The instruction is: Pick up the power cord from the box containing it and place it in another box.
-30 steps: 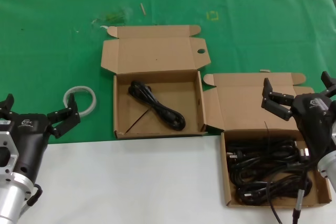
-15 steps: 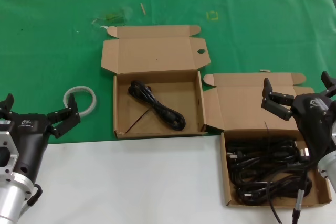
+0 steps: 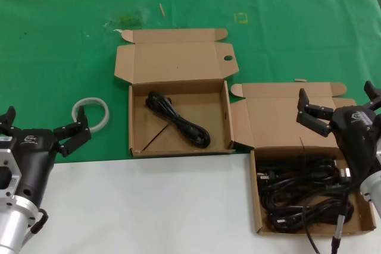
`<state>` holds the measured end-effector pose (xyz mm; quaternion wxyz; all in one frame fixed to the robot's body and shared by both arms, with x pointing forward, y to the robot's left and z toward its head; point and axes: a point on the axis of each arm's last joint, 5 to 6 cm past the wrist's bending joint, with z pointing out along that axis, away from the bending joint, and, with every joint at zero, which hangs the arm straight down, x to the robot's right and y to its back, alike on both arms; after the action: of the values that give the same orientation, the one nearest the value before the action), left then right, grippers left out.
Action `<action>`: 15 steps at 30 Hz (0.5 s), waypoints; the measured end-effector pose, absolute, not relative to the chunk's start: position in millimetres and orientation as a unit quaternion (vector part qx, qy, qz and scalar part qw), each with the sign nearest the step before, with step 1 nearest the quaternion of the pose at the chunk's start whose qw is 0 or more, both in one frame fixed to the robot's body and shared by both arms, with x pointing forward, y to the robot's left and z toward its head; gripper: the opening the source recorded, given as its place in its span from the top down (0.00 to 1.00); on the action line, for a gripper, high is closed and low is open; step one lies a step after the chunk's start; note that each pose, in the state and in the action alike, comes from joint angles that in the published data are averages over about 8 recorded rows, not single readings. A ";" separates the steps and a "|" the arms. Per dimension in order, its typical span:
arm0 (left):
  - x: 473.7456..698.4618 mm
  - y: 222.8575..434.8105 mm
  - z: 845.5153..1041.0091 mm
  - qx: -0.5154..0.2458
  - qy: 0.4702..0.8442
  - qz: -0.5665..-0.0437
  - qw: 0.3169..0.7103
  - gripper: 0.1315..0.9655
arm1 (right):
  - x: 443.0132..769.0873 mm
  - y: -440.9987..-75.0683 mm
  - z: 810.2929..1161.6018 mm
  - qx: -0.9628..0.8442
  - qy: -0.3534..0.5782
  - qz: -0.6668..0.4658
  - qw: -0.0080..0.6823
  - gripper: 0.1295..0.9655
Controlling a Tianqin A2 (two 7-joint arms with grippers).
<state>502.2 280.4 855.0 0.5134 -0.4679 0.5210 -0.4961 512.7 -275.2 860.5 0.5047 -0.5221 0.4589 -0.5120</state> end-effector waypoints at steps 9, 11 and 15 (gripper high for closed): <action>502.2 280.4 855.0 -0.468 0.521 -0.496 0.513 0.00 | 512.7 -275.2 860.5 -0.522 0.459 -0.512 0.505 0.00; 502.2 280.4 855.0 -0.468 0.521 -0.496 0.513 0.00 | 512.7 -275.2 860.5 -0.522 0.459 -0.512 0.505 0.00; 502.2 280.4 855.0 -0.468 0.521 -0.496 0.513 0.00 | 512.7 -275.2 860.5 -0.522 0.459 -0.512 0.505 0.00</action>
<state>502.2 280.4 855.0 0.5133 -0.4679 0.5210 -0.4961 512.7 -275.2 860.5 0.5047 -0.5221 0.4589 -0.5120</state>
